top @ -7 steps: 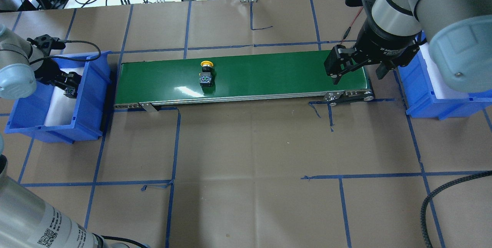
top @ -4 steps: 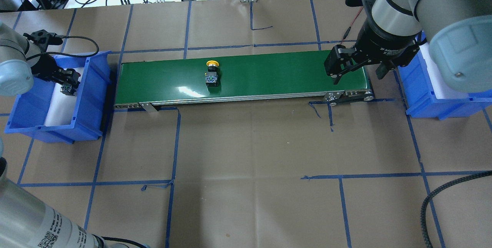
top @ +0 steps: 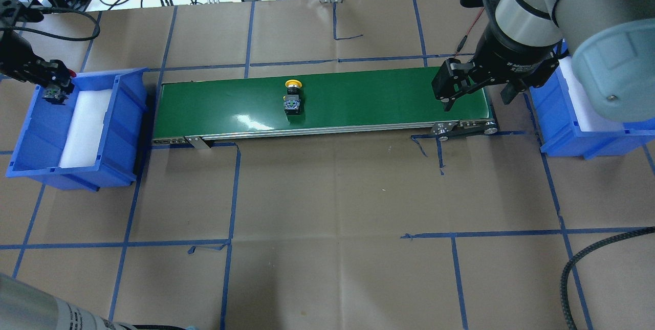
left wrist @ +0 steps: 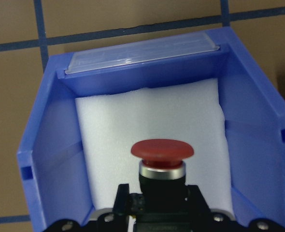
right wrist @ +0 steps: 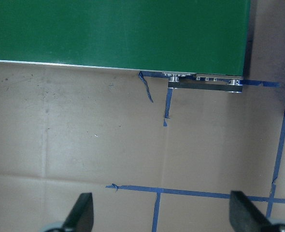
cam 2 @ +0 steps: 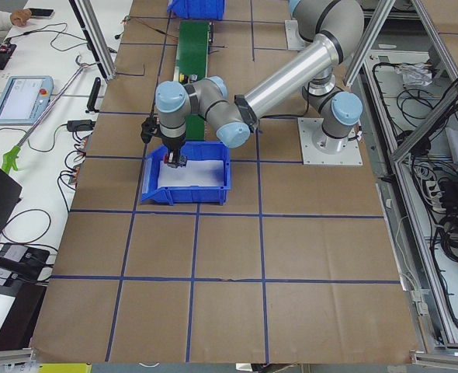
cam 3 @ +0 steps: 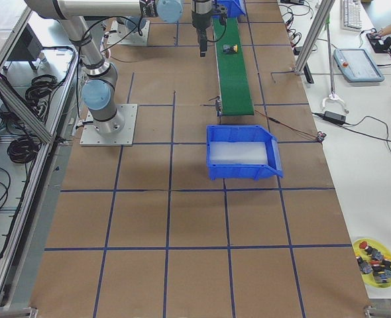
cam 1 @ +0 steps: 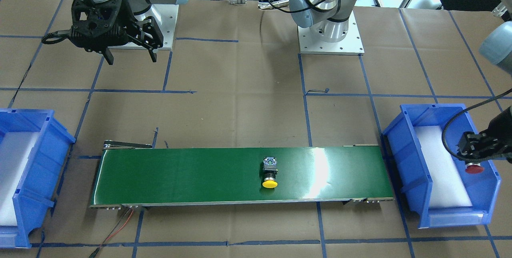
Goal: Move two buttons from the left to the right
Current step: 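Lift the red button and carry it to the conveyor belt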
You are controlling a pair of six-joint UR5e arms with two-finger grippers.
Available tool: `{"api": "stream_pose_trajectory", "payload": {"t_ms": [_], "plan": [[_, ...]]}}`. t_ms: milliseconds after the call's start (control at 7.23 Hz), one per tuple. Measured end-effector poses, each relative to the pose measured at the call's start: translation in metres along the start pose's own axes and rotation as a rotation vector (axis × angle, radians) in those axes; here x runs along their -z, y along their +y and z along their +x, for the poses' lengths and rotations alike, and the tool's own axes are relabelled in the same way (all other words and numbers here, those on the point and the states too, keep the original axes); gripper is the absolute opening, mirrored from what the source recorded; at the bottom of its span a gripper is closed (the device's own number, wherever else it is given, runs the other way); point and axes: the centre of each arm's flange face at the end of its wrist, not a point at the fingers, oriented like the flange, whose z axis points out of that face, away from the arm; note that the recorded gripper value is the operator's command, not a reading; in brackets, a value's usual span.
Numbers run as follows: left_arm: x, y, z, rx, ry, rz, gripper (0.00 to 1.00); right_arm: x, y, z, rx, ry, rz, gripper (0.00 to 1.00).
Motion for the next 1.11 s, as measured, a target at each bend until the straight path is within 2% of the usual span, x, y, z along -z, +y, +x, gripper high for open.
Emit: {"api": "stream_pose_trajectory", "payload": {"t_ms": [138, 415, 1106], "plan": [[0.022, 0.001, 0.001, 0.008, -0.003, -0.024, 0.0, 0.0, 0.0, 0.0, 0.0, 0.001, 0.0, 1.0], [0.037, -0.011, 0.029, 0.007, -0.005, -0.041, 0.0, -0.001, 0.0, 0.0, 0.002, 0.001, -0.002, 1.0], [0.041, -0.05, 0.185, 0.099, -0.006, -0.031, 0.01, -0.003, 0.0, 0.0, 0.007, 0.001, -0.005, 1.0]]}}
